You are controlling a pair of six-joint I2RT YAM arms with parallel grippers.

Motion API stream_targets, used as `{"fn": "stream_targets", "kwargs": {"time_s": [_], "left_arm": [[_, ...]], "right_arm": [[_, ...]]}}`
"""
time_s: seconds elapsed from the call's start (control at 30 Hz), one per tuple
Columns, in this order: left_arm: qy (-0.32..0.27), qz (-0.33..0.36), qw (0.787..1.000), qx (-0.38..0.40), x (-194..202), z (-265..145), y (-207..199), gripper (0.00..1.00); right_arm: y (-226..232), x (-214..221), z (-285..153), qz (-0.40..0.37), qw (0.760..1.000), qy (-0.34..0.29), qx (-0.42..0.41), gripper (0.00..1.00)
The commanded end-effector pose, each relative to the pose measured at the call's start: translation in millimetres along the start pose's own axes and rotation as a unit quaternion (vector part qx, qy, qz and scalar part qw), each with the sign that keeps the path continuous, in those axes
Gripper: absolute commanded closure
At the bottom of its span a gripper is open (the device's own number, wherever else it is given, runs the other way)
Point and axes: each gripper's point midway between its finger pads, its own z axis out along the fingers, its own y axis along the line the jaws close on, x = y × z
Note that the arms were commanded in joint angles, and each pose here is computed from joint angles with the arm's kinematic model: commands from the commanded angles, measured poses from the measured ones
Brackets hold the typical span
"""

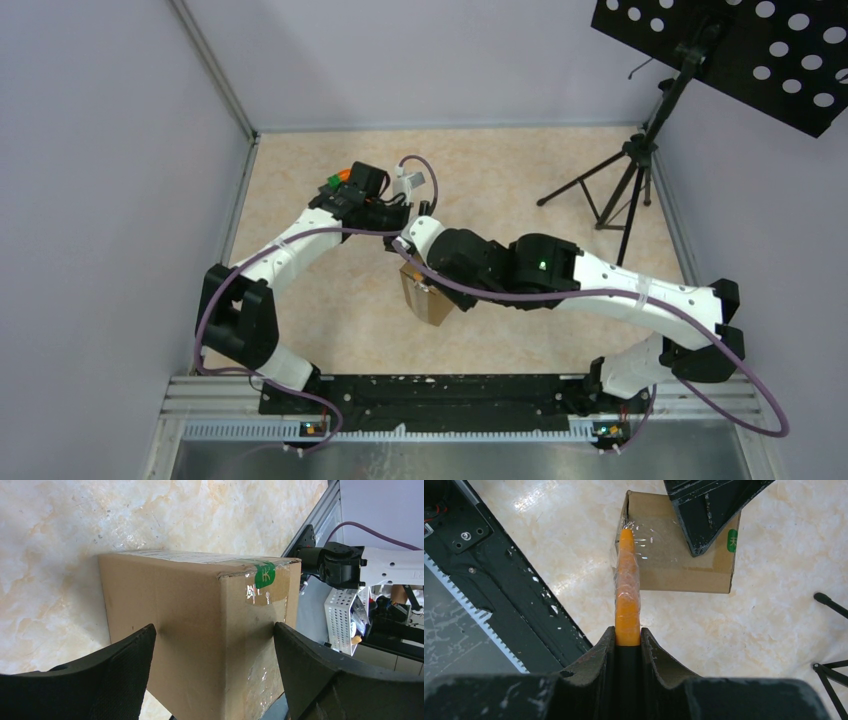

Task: Unpack the express box

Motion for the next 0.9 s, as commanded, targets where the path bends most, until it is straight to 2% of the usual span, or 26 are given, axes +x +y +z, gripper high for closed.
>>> {"fn": "stream_targets", "kwargs": {"time_s": [0.0,0.33,0.87], "left_arm": [[-0.001,0.014,1.0,0.0,1,0,3,0.11],[0.004,0.012,1.0,0.003,2,3,4,0.11],[0.02,0.006,1.0,-0.004,8,7,19,0.11]], "right_arm": [[1,-3,-2,0.0,1.0,-0.009,0.002,1.0],[0,18,16,-0.022,0.999,0.037,0.02,1.0],[-7,-3,-15,-0.007,1.0,0.015,0.017,1.0]]}}
